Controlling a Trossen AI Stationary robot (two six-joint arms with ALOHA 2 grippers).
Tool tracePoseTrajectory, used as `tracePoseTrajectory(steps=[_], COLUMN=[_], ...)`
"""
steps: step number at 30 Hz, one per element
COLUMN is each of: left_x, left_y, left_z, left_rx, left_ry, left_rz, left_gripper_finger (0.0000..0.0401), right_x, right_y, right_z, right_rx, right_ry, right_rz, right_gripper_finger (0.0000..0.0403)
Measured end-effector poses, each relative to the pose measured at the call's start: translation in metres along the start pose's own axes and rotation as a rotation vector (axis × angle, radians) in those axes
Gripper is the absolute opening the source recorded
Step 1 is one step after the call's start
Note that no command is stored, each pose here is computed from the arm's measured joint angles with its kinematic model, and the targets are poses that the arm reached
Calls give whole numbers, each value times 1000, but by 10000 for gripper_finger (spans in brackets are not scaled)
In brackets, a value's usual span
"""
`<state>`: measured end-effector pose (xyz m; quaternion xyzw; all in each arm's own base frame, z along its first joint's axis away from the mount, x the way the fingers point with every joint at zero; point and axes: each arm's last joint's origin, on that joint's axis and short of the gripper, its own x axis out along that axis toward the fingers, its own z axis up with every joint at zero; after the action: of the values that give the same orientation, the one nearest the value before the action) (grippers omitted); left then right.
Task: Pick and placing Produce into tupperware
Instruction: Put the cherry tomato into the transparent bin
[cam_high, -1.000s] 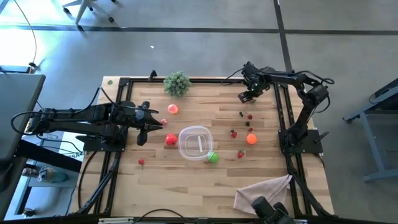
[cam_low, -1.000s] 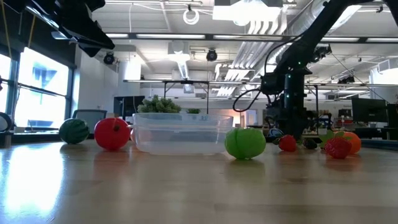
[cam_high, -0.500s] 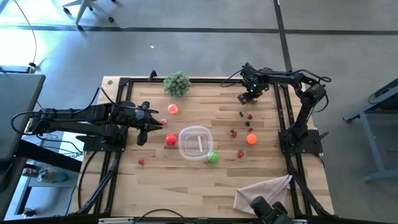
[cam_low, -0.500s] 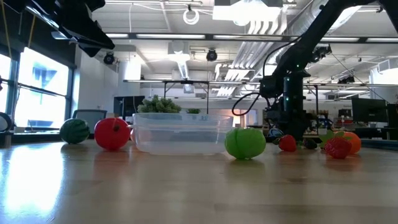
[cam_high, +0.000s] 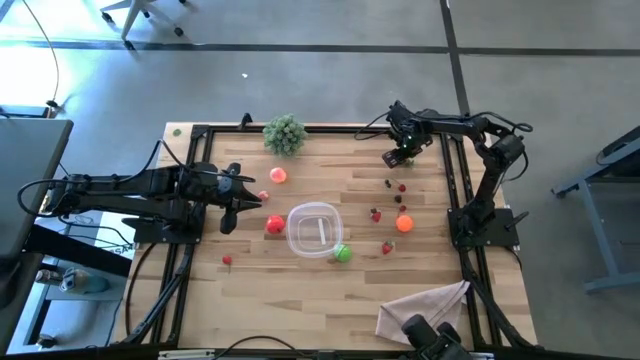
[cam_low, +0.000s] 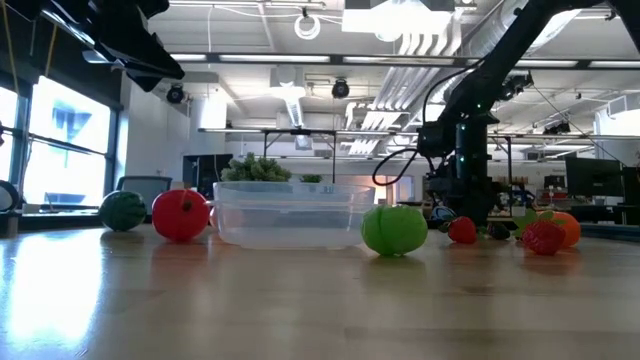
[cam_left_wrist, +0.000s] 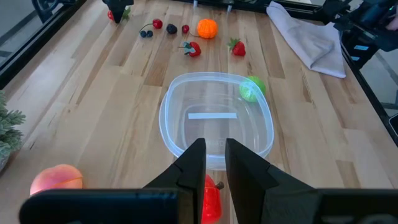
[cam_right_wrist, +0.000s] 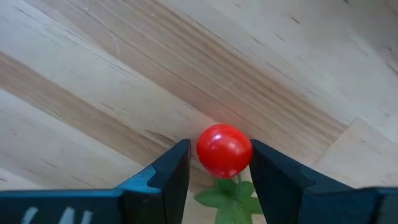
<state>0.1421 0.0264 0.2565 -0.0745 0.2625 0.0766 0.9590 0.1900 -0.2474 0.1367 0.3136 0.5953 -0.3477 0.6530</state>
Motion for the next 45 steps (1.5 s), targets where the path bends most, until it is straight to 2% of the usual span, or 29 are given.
tracePoseTrajectory(steps=[16, 25, 36, 41, 45], left_x=[0, 0, 0, 0, 0], left_y=[0, 0, 0, 0, 0], left_z=[0, 0, 0, 0, 0], left_rx=[0, 0, 0, 0, 0], left_ry=[0, 0, 0, 0, 0], left_rz=[0, 0, 0, 0, 0], left_gripper_finger=[51, 51, 51, 51, 51], right_x=[1, 1, 0, -9, -32], right_y=[0, 0, 0, 0, 3], right_z=[1, 1, 1, 1, 0], right_rx=[-10, 17, 13, 11, 4], right_ry=[-6, -8, -7, -54, -127], right_rz=[-3, 0, 6, 24, 115], right_gripper_finger=[153, 112, 109, 107, 107])
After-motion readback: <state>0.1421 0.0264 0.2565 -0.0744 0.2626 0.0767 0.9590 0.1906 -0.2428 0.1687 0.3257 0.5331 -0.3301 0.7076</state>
